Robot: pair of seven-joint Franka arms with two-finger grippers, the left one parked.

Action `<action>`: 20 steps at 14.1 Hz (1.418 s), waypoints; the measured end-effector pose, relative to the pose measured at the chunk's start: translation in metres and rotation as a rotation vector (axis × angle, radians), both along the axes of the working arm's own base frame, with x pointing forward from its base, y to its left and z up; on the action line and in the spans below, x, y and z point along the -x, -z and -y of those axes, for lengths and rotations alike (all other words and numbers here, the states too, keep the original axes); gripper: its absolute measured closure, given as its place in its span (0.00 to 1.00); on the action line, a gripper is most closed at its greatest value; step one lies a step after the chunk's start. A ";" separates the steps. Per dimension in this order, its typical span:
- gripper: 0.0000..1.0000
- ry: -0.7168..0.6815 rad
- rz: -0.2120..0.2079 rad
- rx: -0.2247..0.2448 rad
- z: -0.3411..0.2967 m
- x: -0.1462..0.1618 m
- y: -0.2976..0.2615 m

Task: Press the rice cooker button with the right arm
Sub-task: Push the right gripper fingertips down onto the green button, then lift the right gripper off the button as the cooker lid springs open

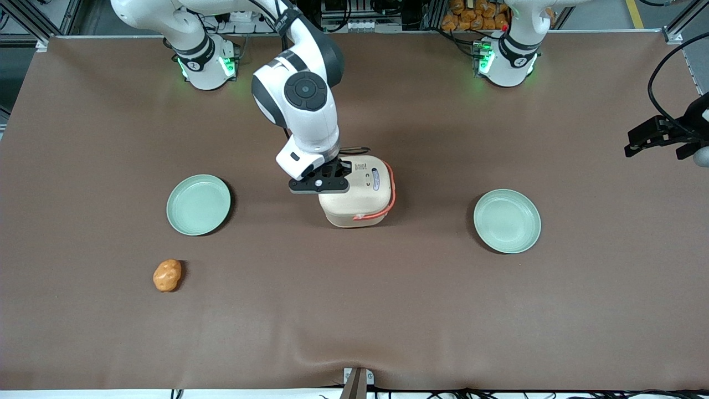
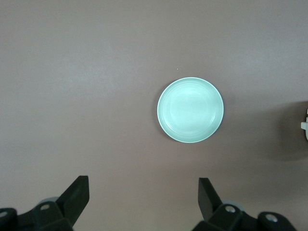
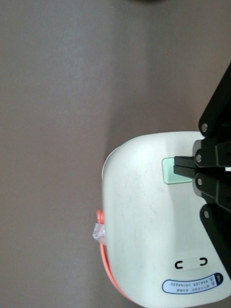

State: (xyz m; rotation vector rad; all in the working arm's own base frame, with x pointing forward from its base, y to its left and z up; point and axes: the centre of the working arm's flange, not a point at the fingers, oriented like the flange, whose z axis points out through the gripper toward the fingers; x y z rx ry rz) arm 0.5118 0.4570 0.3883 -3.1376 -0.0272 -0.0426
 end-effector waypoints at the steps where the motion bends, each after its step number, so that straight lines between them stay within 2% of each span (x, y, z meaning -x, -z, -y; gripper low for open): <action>1: 0.99 -0.011 -0.002 0.003 -0.002 0.002 0.002; 20: 0.99 -0.040 -0.018 0.022 -0.012 0.007 0.025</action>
